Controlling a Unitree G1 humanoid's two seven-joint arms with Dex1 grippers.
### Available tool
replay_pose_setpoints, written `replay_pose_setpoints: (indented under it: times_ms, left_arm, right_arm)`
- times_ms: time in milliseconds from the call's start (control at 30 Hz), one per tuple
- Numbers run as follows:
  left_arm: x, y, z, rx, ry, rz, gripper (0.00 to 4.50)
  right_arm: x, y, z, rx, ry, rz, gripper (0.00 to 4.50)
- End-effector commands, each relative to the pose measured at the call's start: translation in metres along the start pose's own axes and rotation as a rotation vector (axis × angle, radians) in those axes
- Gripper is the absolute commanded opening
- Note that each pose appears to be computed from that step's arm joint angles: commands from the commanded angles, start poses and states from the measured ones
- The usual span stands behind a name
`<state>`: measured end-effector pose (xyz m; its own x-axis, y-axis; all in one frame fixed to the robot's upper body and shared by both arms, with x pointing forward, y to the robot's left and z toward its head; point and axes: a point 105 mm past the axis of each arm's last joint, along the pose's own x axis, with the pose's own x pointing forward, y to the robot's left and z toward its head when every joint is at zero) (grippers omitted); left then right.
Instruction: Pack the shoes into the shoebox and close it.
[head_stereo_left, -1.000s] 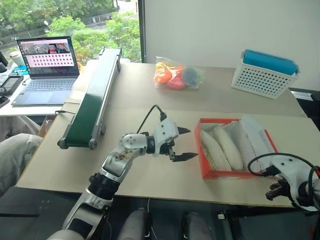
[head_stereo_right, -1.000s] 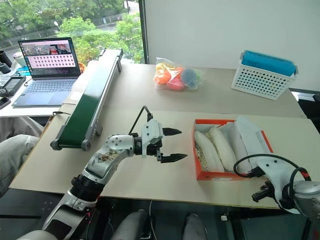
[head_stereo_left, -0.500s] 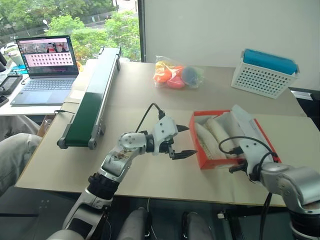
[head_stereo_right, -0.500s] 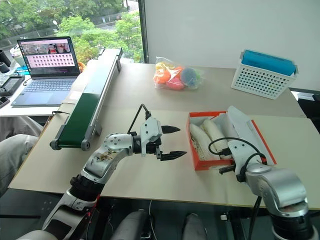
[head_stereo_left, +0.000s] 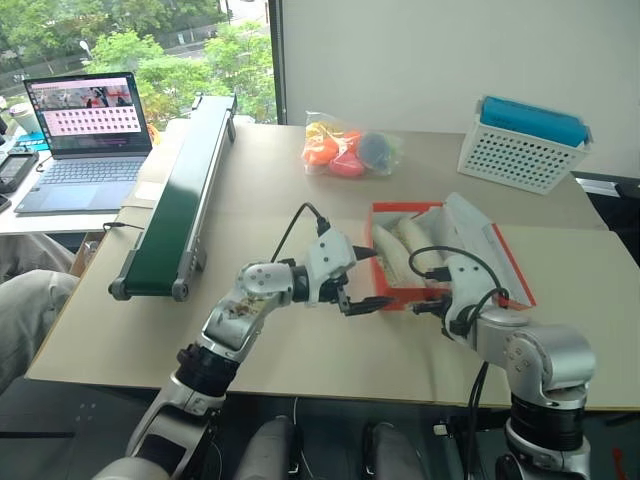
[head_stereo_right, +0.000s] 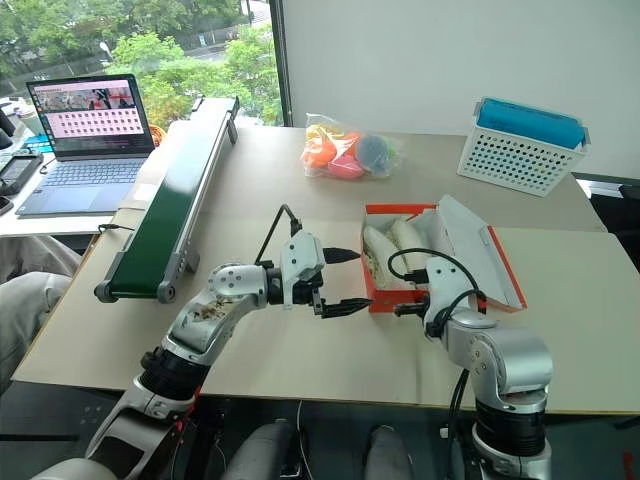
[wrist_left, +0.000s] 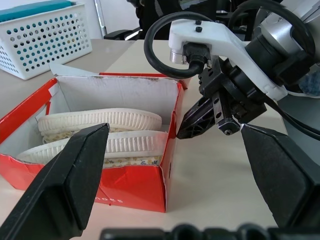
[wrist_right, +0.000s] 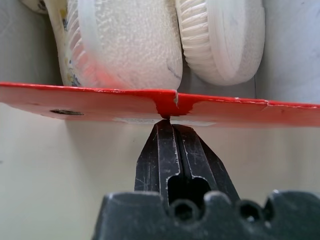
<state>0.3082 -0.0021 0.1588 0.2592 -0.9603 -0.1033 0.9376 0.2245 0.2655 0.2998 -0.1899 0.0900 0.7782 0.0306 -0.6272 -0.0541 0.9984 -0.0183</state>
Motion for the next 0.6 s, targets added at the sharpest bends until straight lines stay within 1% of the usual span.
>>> replay_pose_setpoints:
  times_ms: [33, 167, 233, 267, 367, 467, 533, 600]
  left_arm:
    - [-0.001, 0.002, 0.012, 0.038, -0.036, -0.002, 4.50]
    - [-0.002, 0.002, 0.012, 0.043, -0.034, -0.004, 4.50]
    - [-0.002, 0.001, 0.012, 0.058, -0.031, -0.010, 4.50]
    - [-0.003, 0.001, 0.013, 0.067, -0.030, -0.013, 4.50]
    - [-0.001, 0.000, 0.017, 0.110, -0.024, -0.024, 4.50]
    - [0.001, 0.000, 0.024, 0.152, -0.029, -0.029, 4.50]
    - [0.001, 0.001, 0.028, 0.164, -0.037, -0.029, 4.50]
    - [0.000, 0.001, 0.030, 0.168, -0.039, -0.029, 4.50]
  right_arm:
    - [-0.020, -0.041, -0.005, 0.014, 0.000, -0.133, 0.05]
    - [-0.040, -0.068, -0.023, 0.011, 0.015, -0.214, 0.05]
    - [-0.048, -0.083, -0.026, 0.074, -0.005, -0.284, 0.05]
    - [-0.049, -0.085, -0.026, 0.114, -0.020, -0.296, 0.05]
    - [-0.041, -0.080, -0.011, 0.330, -0.110, -0.291, 0.05]
    - [-0.031, -0.083, 0.010, 0.669, -0.186, -0.283, 0.05]
    - [-0.025, -0.090, 0.011, 0.833, -0.182, -0.287, 0.05]
    - [-0.021, -0.098, 0.008, 0.924, -0.158, -0.299, 0.05]
